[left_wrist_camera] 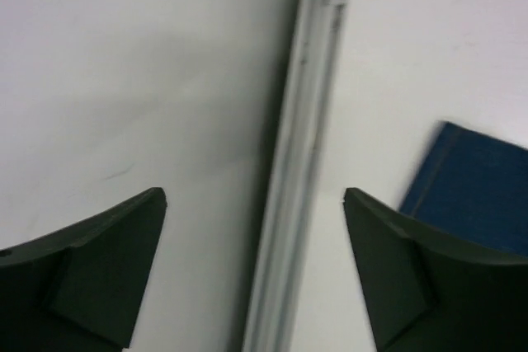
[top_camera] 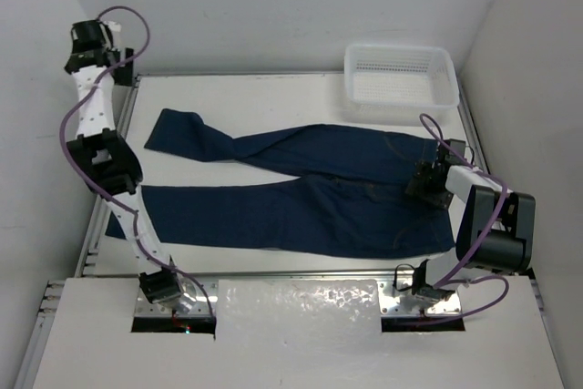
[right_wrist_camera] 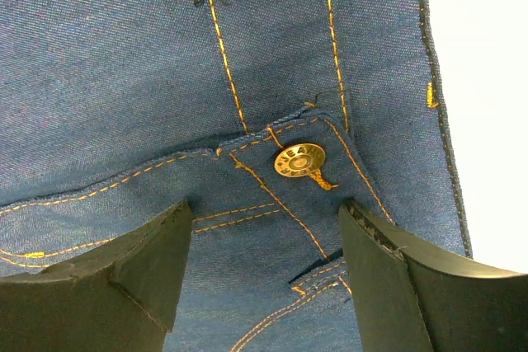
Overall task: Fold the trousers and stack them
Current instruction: Flatten the trousers out
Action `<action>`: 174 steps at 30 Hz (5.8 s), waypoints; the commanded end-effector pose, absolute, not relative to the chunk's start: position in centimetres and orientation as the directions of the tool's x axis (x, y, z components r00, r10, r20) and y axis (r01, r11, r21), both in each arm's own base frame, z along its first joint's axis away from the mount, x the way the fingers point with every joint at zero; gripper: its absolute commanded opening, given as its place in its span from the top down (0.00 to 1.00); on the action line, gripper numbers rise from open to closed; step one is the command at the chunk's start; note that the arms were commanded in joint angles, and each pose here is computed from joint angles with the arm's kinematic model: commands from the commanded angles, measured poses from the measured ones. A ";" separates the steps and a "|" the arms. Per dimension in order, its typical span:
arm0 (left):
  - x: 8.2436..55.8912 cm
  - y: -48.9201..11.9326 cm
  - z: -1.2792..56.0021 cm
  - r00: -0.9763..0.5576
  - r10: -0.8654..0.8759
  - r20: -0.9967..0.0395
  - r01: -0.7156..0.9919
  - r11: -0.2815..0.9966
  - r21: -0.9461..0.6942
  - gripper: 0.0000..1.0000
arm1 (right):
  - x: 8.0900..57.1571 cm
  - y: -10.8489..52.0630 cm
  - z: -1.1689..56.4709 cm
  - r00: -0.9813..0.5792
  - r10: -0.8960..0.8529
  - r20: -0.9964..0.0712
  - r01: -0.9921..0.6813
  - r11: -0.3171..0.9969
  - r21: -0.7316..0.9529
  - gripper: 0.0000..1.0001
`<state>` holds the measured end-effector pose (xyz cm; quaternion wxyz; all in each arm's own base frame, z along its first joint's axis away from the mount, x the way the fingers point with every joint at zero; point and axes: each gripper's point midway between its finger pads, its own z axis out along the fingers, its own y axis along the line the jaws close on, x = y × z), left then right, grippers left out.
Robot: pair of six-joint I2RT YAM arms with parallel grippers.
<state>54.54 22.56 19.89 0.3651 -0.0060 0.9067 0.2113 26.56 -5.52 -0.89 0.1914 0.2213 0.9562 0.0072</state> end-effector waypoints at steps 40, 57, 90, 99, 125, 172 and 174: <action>41.6 15.1 -1.3 -0.739 0.644 -0.198 0.639 0.763 0.096 0.24 | 28.6 -6.4 6.4 -0.812 0.408 -0.418 0.417 0.906 0.074 0.30; 37.4 14.8 -3.0 -0.844 0.517 -0.143 0.517 0.855 0.038 1.00 | 29.2 -6.3 8.0 -0.774 0.415 -0.478 0.418 0.902 0.106 0.30; 41.9 20.4 8.2 -0.859 -0.236 -0.455 -0.200 0.972 -0.126 0.37 | 28.6 -4.8 8.2 -0.765 0.379 -0.521 0.344 0.924 0.166 0.30; 39.0 18.7 2.7 -0.896 -0.277 -0.347 -0.232 0.958 -0.167 0.43 | 28.9 -5.2 8.9 -0.763 0.382 -0.522 0.357 0.922 0.153 0.30; 34.8 18.8 16.2 -0.853 -0.173 -0.492 -0.092 0.979 -0.184 1.00 | 29.5 -4.5 9.9 -0.741 0.385 -0.551 0.336 0.922 0.193 0.30; 51.9 27.0 14.2 -0.487 -0.570 -0.662 -0.360 0.822 -0.442 0.00 | 39.6 -2.8 7.6 -0.801 0.389 -0.456 0.370 0.919 0.136 0.29; 50.3 26.1 16.0 -0.571 -0.461 -0.679 -0.322 0.887 -0.332 0.00 | 36.9 -4.4 9.2 -0.787 0.423 -0.449 0.408 0.903 0.135 0.28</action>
